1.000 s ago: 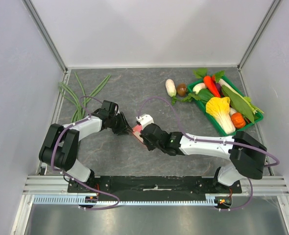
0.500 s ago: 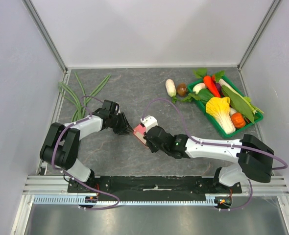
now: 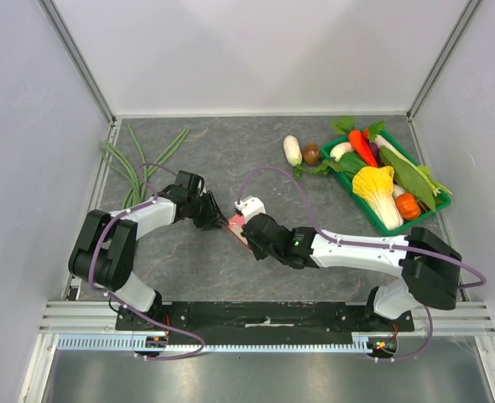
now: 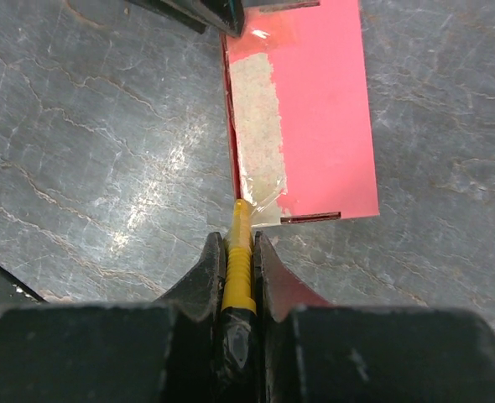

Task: Unpack the express box

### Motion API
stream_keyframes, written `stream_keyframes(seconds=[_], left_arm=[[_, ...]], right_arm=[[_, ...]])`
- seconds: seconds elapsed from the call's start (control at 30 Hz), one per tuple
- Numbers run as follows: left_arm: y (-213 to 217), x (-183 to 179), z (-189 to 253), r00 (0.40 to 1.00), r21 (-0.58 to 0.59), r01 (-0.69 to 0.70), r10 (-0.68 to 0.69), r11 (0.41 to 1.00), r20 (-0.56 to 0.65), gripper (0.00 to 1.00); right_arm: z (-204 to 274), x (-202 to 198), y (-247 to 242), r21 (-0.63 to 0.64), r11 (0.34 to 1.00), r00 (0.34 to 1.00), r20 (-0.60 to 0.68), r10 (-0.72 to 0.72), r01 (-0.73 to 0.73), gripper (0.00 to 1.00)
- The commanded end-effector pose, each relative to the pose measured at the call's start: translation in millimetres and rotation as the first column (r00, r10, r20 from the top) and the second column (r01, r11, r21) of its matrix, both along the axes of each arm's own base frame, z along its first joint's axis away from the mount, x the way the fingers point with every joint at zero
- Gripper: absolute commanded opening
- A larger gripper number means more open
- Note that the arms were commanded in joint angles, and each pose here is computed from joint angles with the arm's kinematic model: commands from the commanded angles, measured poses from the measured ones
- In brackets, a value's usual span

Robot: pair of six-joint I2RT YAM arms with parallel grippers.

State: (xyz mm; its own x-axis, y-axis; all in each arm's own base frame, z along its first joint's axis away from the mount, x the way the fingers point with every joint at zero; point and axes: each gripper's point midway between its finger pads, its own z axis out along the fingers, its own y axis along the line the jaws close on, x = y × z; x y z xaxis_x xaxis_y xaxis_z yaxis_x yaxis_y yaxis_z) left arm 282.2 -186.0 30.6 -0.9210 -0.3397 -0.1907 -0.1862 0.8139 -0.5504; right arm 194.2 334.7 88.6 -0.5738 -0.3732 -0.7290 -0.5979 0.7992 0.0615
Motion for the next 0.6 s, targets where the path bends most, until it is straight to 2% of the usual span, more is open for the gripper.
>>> stream_keyframes(seconds=[0.0, 0.13, 0.3, 0.43, 0.57], left_arm=[[21.1, 5.6, -15.5, 0.998, 0.122, -0.056, 0.054, 0.991, 0.014, 0.37], [17.8, 5.7, -9.2, 0.999, 0.105, -0.048, 0.046, 0.993, 0.027, 0.37], [11.4, 7.3, 8.6, 0.997, 0.061, -0.035, 0.031, 0.998, 0.069, 0.38], [7.9, 10.4, 27.7, 0.992, 0.033, -0.023, 0.019, 0.999, 0.126, 0.41], [3.1, 15.6, 50.1, 0.979, -0.006, 0.003, -0.001, 1.0, 0.205, 0.45]], right_arm=[[53.5, 7.2, 4.2, 0.1, 0.995, 0.996, 0.082, -0.033, 0.025, 0.0], [84.3, 16.9, 1.2, 0.175, 0.982, 0.985, 0.146, -0.092, 0.066, 0.0], [95.8, 20.4, -2.5, 0.194, 0.977, 0.978, 0.173, -0.117, 0.082, 0.0], [94.0, 20.3, -6.3, 0.186, 0.979, 0.978, 0.175, -0.116, 0.082, 0.0], [80.5, 12.1, 1.8, 0.113, 0.994, 0.989, 0.143, -0.023, 0.007, 0.0]])
